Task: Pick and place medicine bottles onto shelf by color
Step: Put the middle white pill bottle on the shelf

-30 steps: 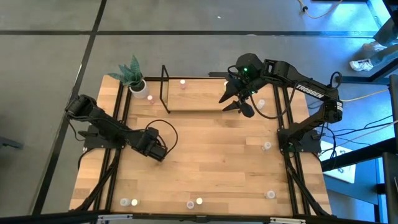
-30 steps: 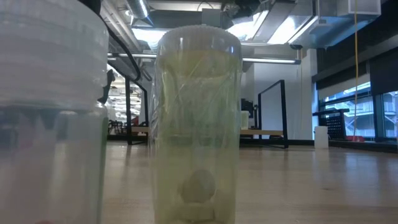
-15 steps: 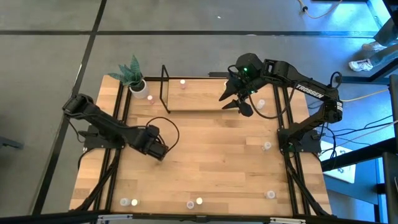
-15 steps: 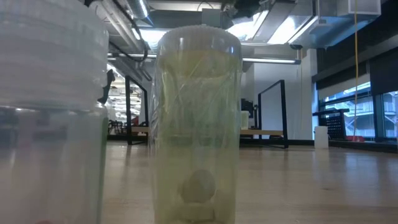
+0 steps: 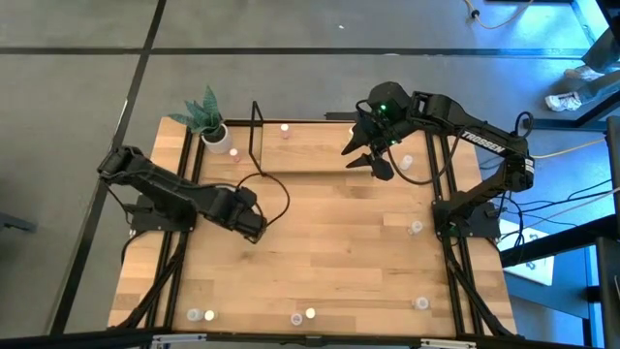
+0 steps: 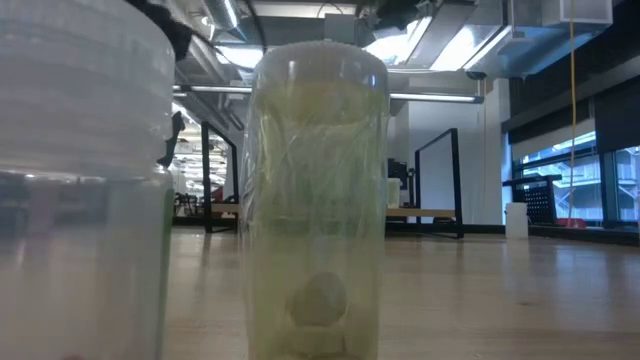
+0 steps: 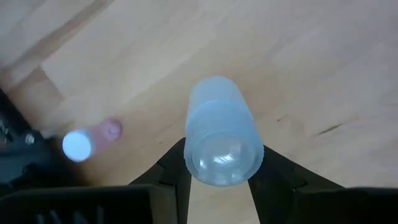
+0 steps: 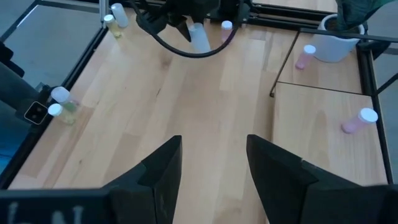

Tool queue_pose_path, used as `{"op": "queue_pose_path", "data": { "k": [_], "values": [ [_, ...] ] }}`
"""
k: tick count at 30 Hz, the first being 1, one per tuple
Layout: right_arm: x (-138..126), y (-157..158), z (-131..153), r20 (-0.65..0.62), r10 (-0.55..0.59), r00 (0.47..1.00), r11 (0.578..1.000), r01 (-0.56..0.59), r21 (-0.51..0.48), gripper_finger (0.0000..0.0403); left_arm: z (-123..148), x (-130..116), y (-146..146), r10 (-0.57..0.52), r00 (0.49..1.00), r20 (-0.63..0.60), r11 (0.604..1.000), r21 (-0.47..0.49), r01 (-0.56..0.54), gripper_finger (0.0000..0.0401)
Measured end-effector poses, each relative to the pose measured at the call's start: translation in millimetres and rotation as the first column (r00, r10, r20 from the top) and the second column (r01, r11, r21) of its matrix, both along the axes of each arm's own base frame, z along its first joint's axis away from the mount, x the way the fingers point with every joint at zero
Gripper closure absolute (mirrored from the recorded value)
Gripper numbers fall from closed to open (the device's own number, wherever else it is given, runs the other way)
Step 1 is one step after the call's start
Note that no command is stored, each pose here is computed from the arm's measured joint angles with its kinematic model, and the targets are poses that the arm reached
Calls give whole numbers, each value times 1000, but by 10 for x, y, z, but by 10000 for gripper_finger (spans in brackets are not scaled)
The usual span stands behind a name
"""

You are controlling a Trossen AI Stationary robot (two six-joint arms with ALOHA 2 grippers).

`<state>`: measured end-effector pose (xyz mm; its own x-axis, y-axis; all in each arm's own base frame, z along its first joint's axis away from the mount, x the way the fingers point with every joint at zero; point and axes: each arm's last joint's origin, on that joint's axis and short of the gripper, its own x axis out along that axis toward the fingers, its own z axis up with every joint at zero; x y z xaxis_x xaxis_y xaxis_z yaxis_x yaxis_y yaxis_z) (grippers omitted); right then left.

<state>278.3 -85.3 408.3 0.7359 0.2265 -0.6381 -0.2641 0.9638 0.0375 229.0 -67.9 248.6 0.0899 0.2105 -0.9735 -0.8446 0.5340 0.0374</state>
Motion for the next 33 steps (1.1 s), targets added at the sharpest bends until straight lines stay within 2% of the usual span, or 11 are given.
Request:
{"op": "queue_pose_path", "data": {
  "k": [9,16,23,29,33],
  "values": [
    [-41,1,15,-15,-36,999,999,36,-32,221,399,130,249,-146,989,11,989,3,146,285],
    [-230,46,172,23,-120,992,991,121,-60,221,804,225,565,-240,969,64,964,130,230,285],
    [-324,35,235,32,-245,969,959,247,-139,221,1135,246,949,-323,942,91,929,219,298,285],
    [-328,28,236,31,-267,963,950,269,-160,221,1322,314,1238,-374,924,76,897,282,340,285],
    [-328,27,236,31,-268,963,950,269,-160,221,1349,444,1390,-413,910,35,873,300,385,285]
  ]
}}
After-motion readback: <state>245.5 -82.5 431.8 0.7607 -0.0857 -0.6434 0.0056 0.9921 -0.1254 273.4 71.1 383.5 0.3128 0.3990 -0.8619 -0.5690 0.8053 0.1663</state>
